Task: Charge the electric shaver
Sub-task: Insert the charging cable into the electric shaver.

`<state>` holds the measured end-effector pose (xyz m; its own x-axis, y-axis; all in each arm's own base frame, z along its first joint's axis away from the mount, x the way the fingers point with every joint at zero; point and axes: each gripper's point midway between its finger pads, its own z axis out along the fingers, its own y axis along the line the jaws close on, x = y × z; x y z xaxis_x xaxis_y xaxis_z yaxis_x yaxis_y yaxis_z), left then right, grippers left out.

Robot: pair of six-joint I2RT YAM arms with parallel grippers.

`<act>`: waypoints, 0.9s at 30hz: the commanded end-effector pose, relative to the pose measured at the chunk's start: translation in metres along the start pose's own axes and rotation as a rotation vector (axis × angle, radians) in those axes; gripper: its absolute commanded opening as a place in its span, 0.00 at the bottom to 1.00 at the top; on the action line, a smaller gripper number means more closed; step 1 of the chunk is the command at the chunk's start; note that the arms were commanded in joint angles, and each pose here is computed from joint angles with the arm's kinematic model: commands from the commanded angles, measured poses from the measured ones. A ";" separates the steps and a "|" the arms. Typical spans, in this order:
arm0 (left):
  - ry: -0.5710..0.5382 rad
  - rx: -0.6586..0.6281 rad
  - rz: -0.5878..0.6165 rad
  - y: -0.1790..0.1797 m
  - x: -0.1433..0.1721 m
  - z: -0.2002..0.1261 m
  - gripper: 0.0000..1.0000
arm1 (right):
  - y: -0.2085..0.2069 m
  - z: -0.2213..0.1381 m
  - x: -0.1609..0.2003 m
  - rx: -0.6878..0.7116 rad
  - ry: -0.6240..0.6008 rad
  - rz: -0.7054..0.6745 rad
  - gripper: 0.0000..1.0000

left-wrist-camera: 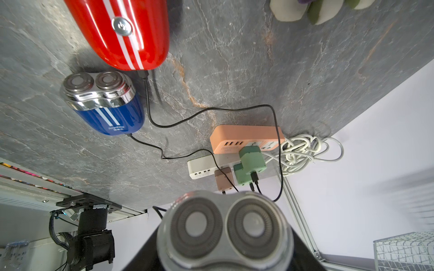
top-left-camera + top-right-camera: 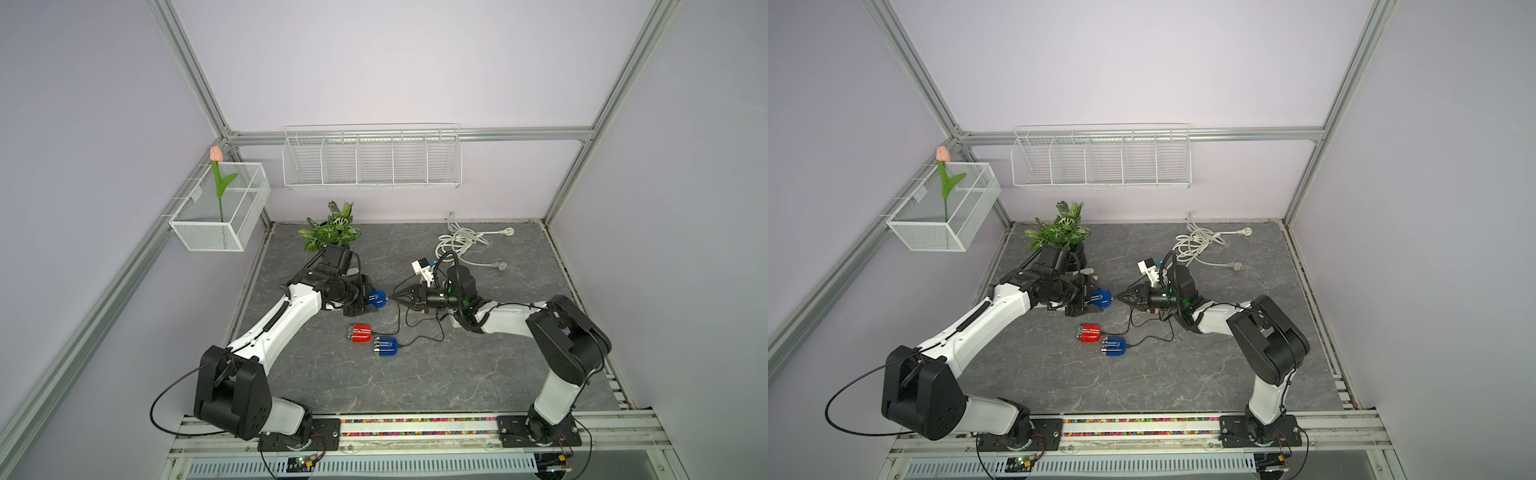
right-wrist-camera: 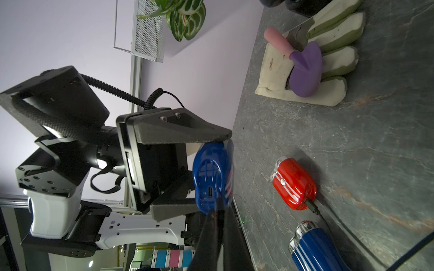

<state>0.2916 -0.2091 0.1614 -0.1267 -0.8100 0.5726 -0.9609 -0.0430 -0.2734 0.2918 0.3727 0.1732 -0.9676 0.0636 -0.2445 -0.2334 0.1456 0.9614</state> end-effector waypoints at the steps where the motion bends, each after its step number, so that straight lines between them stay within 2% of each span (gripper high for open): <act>1: 0.058 0.006 -0.058 -0.008 0.017 -0.006 0.00 | -0.003 0.000 -0.002 -0.002 -0.004 0.002 0.07; 15: 0.042 -0.012 -0.046 -0.008 0.015 -0.003 0.00 | 0.008 0.009 0.002 -0.016 0.012 0.004 0.07; 19: 0.039 -0.018 -0.052 -0.007 0.013 -0.001 0.00 | 0.024 0.010 -0.004 -0.034 0.008 -0.024 0.07; 27: 0.037 -0.013 -0.051 -0.008 0.013 -0.001 0.00 | 0.012 0.011 0.003 -0.008 0.025 -0.007 0.07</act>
<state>0.2925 -0.2086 0.1546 -0.1082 -0.8213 0.5602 -0.9694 -0.0377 -0.2424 0.2942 0.3802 0.1807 -0.9700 0.0662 -0.2338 -0.2223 0.1473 0.9638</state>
